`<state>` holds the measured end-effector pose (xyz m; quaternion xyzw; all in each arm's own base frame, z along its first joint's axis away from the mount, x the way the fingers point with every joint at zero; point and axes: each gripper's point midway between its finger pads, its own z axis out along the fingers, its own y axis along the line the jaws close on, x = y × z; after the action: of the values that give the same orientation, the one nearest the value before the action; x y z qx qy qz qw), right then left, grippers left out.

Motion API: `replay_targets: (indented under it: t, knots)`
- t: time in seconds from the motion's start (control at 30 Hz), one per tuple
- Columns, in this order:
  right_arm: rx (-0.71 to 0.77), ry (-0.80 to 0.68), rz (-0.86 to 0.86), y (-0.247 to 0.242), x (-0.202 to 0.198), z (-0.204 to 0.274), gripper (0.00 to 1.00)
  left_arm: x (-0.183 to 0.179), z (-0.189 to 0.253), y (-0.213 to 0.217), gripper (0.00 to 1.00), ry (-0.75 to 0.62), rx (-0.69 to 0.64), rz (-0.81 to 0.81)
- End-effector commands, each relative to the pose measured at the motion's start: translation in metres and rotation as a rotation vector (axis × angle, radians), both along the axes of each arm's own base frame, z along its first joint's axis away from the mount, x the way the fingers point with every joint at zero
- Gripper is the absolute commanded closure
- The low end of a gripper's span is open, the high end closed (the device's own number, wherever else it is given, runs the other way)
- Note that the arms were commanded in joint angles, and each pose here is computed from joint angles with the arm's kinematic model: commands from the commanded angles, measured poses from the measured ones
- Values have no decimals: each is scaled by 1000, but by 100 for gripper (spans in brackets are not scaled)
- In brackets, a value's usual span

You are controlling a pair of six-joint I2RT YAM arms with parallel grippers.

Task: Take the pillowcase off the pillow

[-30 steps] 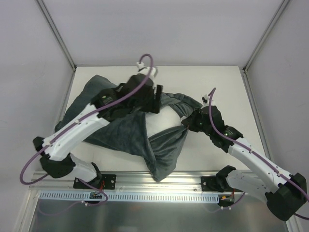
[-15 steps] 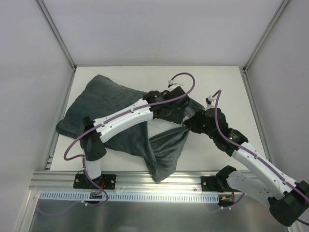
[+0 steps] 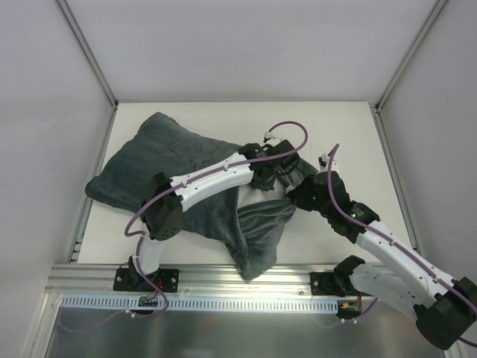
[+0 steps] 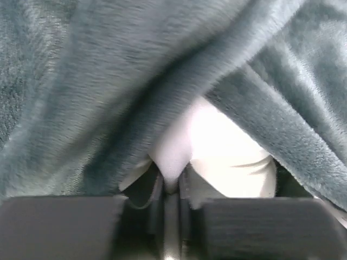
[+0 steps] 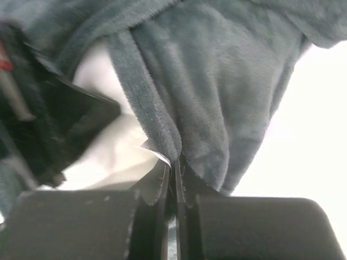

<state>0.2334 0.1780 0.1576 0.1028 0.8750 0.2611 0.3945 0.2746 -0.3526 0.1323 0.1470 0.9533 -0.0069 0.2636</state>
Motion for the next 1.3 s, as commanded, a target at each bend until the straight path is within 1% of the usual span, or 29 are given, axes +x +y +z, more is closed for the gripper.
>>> replay_targets:
  t: [0.0, 0.1, 0.13, 0.17, 0.2, 0.23, 0.27, 0.3, 0.33, 0.37, 0.4, 0.43, 0.47, 0.5, 0.53, 0.57, 0.6, 0.67, 0.7, 0.77, 0.8, 0.9, 1.0, 1.07, 1.1, 1.13, 1.2, 1.23, 1.27]
  knots:
    - [-14, -2, -58, -11, 1, -4, 99, -2, -14, 16, 100, 96, -16, 70]
    - [-39, -5, -69, -17, 2, -6, 99, -11, 6, 21, 100, 96, -99, 64]
    - [-55, -6, -78, -20, 2, -8, 99, -19, 35, 19, 100, 76, -197, 37]
    - [-64, -6, -88, -23, 3, -8, 99, -23, 36, 19, 100, 67, -247, 23]
    - [-85, -1, -93, -27, 3, -11, 99, -29, 62, 23, 100, 36, -334, 11]
    - [-99, -2, -103, -30, 4, -13, 99, -30, 71, 18, 100, 40, -418, -3]
    - [-110, 3, -105, -32, 5, -16, 99, -37, 60, 25, 100, 70, -431, -1]
    - [-120, 5, -101, -32, 5, -18, 99, -41, 74, 27, 100, 65, -498, -11]
    - [-123, 12, -94, -31, 6, -19, 96, -48, 75, 24, 100, 109, -558, -34]
    - [-140, 44, -71, -28, 8, -28, 95, -50, 68, 23, 100, 119, -594, -42]
    - [-144, 62, -49, -24, 9, -30, 94, -54, 74, 23, 100, 120, -631, -48]
    - [-146, 90, 9, -16, 5, -32, 94, -56, 73, 23, 100, 129, -645, -53]
    - [-165, 117, 19, -14, 6, -28, 96, -58, 67, 24, 100, 139, -641, -51]
    - [-168, 108, 32, -9, 3, -22, 97, -60, 68, 25, 100, 142, -647, -49]
    - [-183, 67, -4, -12, 7, -14, 95, -61, 66, 25, 100, 146, -646, -49]
    - [-169, 9, -4, -8, 9, -3, 92, -63, 64, 25, 100, 155, -648, -53]
    - [-136, -68, 18, -1, 4, 15, 75, -63, 66, 24, 100, 150, -664, -61]
    - [-134, -157, 31, 0, 5, 31, 51, -65, 65, 25, 100, 151, -667, -61]
    - [-130, -188, 44, 3, 4, 43, 36, -65, 67, 25, 100, 147, -672, -65]
    - [-187, -201, 54, 1, 7, 48, 27, -65, 69, 24, 100, 144, -678, -76]
    - [-223, -182, 58, 2, 10, 49, 22, -66, 70, 23, 100, 145, -682, -87]
    - [-246, -180, 100, 12, 15, 58, 15, -67, 71, 21, 100, 148, -686, -90]
    - [-249, -178, 142, 28, 21, 61, 14, -68, 70, 21, 100, 155, -687, -86]
    - [-281, -164, 167, 34, 26, 54, 13, -69, 71, 22, 100, 152, -694, -79]
    - [-305, -162, 156, 32, 29, 52, 14, -70, 71, 23, 100, 154, -694, -74]
    - [-339, -146, 145, 31, 34, 44, 17, -71, 71, 25, 100, 151, -694, -71]
    - [-373, -128, 95, 19, 43, 35, 35, -73, 76, 27, 100, 143, -709, -73]
    - [-383, -105, 77, 12, 45, 27, 47, -75, 75, 28, 100, 148, -711, -74]
    - [-383, -90, 26, -2, 52, 24, 69, -77, 81, 30, 100, 147, -731, -77]
